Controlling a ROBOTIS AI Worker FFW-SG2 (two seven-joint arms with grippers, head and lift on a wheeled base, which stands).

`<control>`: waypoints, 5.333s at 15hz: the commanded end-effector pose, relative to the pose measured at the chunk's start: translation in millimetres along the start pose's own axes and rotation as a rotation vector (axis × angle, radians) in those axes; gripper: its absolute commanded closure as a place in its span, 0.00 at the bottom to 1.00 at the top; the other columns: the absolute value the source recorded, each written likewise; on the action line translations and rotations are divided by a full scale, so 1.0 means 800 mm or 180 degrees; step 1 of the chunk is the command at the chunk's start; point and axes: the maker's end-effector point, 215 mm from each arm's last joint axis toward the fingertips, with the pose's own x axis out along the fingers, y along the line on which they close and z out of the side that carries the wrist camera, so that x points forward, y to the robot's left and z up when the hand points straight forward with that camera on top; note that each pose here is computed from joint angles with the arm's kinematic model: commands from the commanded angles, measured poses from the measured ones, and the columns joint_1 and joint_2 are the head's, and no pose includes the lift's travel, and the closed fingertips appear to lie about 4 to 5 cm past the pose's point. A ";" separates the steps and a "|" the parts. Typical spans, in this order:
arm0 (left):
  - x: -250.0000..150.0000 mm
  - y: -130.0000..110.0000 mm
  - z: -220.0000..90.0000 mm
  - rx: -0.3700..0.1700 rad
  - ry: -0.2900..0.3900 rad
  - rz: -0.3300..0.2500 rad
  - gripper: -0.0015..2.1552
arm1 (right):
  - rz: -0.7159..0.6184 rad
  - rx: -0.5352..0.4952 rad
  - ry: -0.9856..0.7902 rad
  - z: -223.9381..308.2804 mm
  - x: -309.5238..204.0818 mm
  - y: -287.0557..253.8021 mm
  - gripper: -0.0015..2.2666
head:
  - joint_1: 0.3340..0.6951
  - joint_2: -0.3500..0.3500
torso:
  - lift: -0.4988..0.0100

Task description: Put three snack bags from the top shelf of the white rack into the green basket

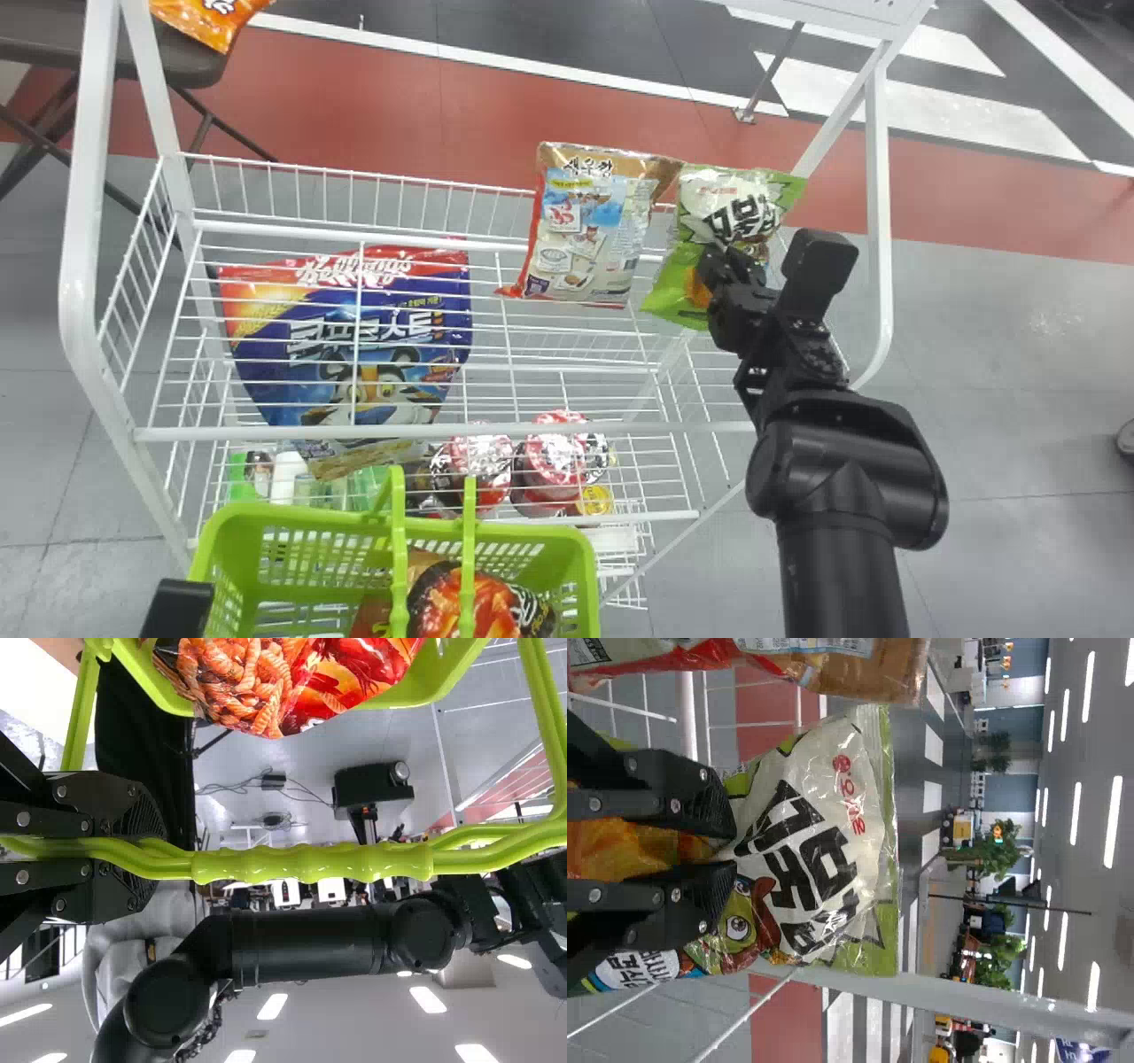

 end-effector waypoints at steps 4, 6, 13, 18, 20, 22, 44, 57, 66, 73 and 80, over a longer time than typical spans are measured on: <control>0.000 -0.001 -0.002 0.0002 0.0001 0.0003 1.00 | 0.0034 0.0289 -0.0244 0.039 -0.036 -0.017 0.93 | 1.00 0.00 | 0.98; 0.000 -0.001 -0.002 0.0008 0.0004 0.0015 1.00 | 0.0254 0.0406 -0.0300 0.057 -0.080 0.000 0.93 | 1.00 0.00 | 0.98; 0.002 0.002 0.001 0.0023 0.0006 0.0056 1.00 | 0.1317 0.0713 0.0492 0.020 -0.270 0.095 0.93 | 1.00 0.00 | 0.98; 0.003 0.002 0.001 0.0014 0.0006 0.0046 1.00 | 0.2198 0.1571 0.2080 -0.082 -0.420 0.168 0.93 | 1.00 0.00 | 0.98; 0.004 0.001 0.001 0.0015 0.0007 0.0039 1.00 | 0.2479 0.1848 0.2429 -0.094 -0.468 0.190 0.93 | 1.00 0.00 | 0.98; 0.004 0.000 0.001 0.0020 0.0006 0.0034 1.00 | 0.2596 0.1952 0.2448 -0.092 -0.481 0.195 0.93 | 1.00 0.00 | 0.98; 0.010 -0.006 -0.005 0.0041 0.0052 0.0008 1.00 | 0.2433 0.1739 0.2674 -0.235 -0.467 0.233 0.09 | 1.00 0.00 | 0.98; 0.014 0.000 -0.008 0.0018 0.0075 0.0040 1.00 | 0.1863 0.0539 -0.0115 0.051 -0.350 0.188 0.03 | 1.00 0.00 | 0.98; 0.018 0.001 -0.014 -0.0017 0.0108 0.0026 1.00 | 0.1221 0.0124 -0.0123 0.046 -0.341 0.220 0.03 | 1.00 0.00 | 0.98; 0.017 0.000 -0.015 -0.0018 0.0107 0.0021 1.00 | 0.1260 0.0130 -0.0159 0.050 -0.343 0.221 0.03 | 1.00 0.00 | 0.98; 0.016 -0.001 -0.016 -0.0013 0.0109 0.0020 1.00 | 0.1261 0.0127 -0.0233 0.060 -0.345 0.219 0.03 | 1.00 0.00 | 0.98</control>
